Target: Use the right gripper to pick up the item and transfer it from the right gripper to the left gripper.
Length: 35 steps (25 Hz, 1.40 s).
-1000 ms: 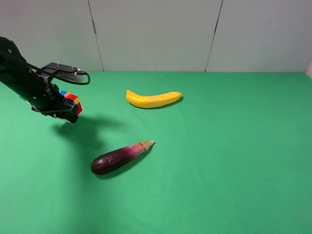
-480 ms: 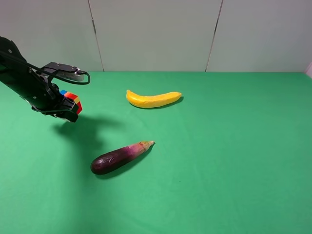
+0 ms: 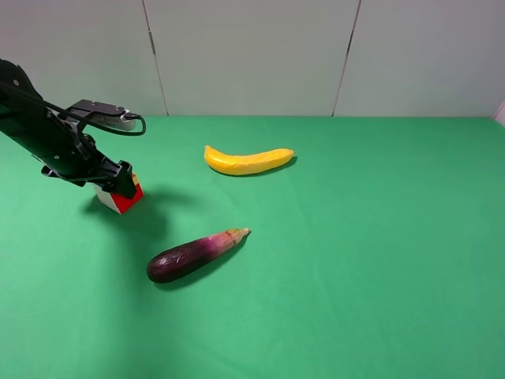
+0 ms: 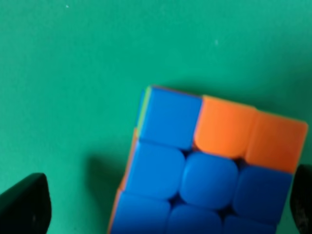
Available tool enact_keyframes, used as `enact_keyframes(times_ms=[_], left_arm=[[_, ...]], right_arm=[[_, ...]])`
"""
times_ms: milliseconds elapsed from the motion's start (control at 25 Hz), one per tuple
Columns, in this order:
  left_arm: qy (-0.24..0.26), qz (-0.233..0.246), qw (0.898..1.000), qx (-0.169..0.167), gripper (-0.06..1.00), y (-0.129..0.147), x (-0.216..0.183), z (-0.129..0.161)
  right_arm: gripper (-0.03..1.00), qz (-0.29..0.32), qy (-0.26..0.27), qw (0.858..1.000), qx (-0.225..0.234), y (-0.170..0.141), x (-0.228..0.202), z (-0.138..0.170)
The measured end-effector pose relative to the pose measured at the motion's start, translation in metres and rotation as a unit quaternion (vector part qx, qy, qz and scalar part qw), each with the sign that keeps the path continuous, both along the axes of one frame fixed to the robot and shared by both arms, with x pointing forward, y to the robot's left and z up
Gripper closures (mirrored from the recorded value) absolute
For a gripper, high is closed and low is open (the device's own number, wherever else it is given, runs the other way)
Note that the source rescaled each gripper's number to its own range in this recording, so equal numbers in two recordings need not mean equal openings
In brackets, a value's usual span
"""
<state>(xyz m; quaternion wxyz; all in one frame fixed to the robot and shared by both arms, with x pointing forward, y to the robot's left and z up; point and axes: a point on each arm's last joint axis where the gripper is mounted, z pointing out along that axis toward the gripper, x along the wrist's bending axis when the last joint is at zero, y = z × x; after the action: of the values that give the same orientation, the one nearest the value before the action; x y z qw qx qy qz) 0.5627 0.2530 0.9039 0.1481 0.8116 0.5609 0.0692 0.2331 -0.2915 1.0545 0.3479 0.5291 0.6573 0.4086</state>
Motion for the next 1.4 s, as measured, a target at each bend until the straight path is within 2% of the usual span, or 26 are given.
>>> enact_keyframes(times_ms=[240, 480, 640, 1000, 1400], left_arm=[[0.003, -0.001, 1.0, 0.0, -0.05, 0.0, -0.001, 0.0], [0.032, -0.007, 0.999, -0.004, -0.05, -0.001, -0.006, 0.0], [0.026, -0.014, 1.0, -0.006, -0.05, -0.001, -0.01, 0.016], [-0.034, -0.026, 0.999, -0.023, -0.05, -0.001, -0.035, 0.089], [-0.119, -0.036, 0.991, -0.044, -0.05, 0.003, -0.096, 0.173]], right_arm=[[-0.02, 0.0, 0.0, 1.0, 0.0, 0.0, 0.0, 0.0], [-0.02, 0.0, 0.0, 1.0, 0.0, 0.0, 0.0, 0.0], [-0.02, 0.0, 0.0, 1.0, 0.0, 0.0, 0.0, 0.0], [-0.02, 0.0, 0.0, 1.0, 0.0, 0.0, 0.0, 0.0], [-0.02, 0.0, 0.0, 1.0, 0.0, 0.0, 0.0, 0.0]])
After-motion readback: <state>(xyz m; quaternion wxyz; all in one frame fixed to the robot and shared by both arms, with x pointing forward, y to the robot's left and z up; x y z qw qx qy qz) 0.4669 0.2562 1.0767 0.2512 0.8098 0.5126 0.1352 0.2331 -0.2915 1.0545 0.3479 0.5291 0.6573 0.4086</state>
